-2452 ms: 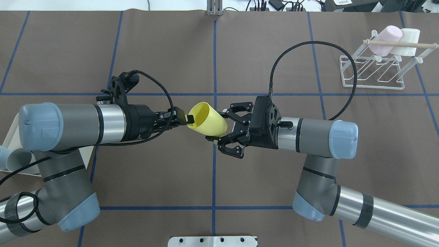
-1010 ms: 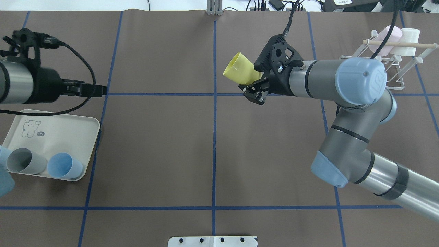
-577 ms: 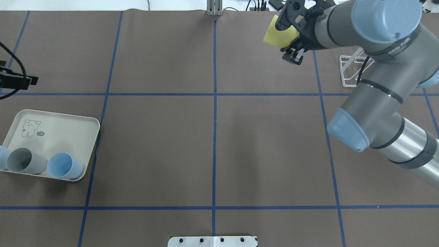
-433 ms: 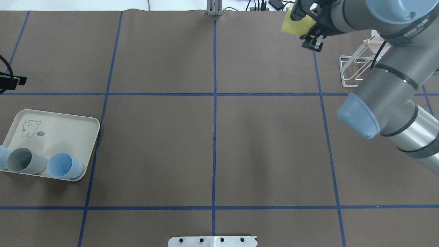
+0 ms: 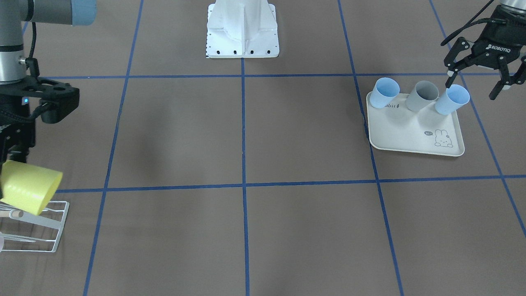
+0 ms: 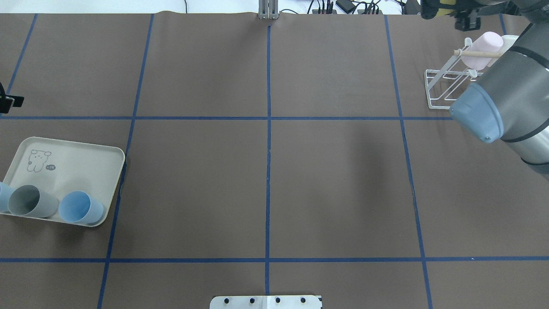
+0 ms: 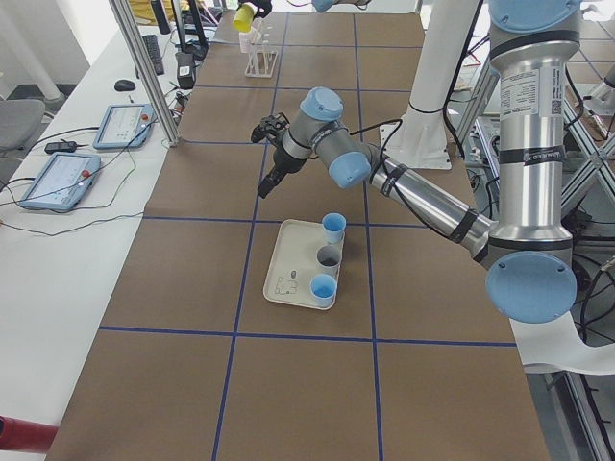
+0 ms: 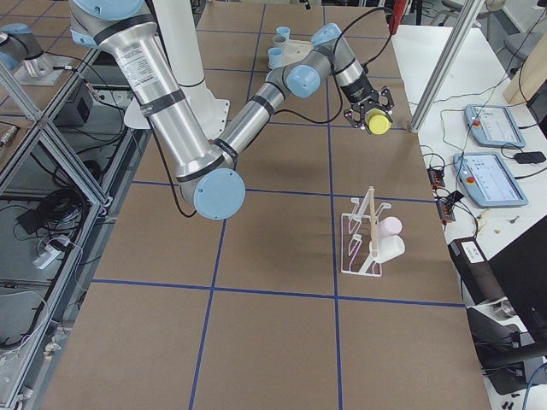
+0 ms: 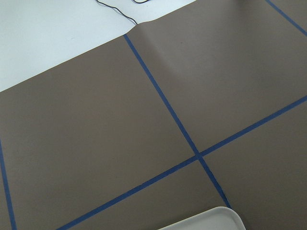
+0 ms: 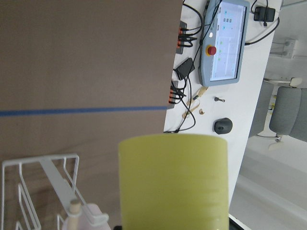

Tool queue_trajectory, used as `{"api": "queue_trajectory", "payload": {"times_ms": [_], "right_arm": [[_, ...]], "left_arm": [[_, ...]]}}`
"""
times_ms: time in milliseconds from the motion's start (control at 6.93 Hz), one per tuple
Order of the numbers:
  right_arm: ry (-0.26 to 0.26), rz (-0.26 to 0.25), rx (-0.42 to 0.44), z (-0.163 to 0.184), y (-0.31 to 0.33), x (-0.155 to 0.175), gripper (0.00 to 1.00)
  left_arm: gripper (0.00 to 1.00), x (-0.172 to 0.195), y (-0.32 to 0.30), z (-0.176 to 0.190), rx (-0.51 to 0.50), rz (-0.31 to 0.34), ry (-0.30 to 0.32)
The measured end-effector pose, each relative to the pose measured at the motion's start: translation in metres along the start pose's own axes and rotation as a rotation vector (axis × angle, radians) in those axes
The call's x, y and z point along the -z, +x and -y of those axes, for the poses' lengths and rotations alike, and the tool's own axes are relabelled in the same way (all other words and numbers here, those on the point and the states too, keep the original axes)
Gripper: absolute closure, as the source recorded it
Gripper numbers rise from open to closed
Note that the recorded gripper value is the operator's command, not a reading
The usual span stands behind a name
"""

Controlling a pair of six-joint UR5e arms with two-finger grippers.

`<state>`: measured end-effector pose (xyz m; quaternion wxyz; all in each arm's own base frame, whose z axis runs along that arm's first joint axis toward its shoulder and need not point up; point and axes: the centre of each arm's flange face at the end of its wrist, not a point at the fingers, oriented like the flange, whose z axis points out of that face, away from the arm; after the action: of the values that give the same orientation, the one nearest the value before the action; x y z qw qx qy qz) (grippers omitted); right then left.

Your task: Transfer IKEA cup to right arm and place on rack

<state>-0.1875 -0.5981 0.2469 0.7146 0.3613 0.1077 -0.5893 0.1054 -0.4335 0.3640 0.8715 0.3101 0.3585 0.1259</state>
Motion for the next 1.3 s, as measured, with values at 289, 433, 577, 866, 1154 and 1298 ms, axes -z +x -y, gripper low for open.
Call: {"api": "queue_trajectory", "payload": {"times_ms": [289,433,577,866,1154,1298], "right_arm": [[-0.130,0.001,0.197,-0.032,0.004,-0.029,1.00],[-0.157,0.016,0.238,-0.045,-0.006,-0.045,1.00],[-0.162,0.015,0.262,-0.057,-0.022,-0.068,1.00],[-0.161,0.000,0.378,-0.074,-0.038,-0.119,1.00],[-0.170,0.012,0.439,-0.077,-0.039,-0.143,1.00],[-0.175,0.022,0.444,-0.077,-0.040,-0.150,1.00]], "left_arm": [[0.00,0.000,0.000,0.000,0.002,-0.001,0.000],[0.00,0.000,0.000,0.000,0.003,-0.001,0.000],[0.00,0.000,0.000,0.000,0.004,-0.001,-0.001],[0.00,0.000,0.000,0.000,0.004,-0.002,-0.001],[0.00,-0.001,0.000,0.000,0.004,-0.002,-0.002],[0.00,-0.002,-0.001,0.000,0.005,-0.001,-0.004]]}}
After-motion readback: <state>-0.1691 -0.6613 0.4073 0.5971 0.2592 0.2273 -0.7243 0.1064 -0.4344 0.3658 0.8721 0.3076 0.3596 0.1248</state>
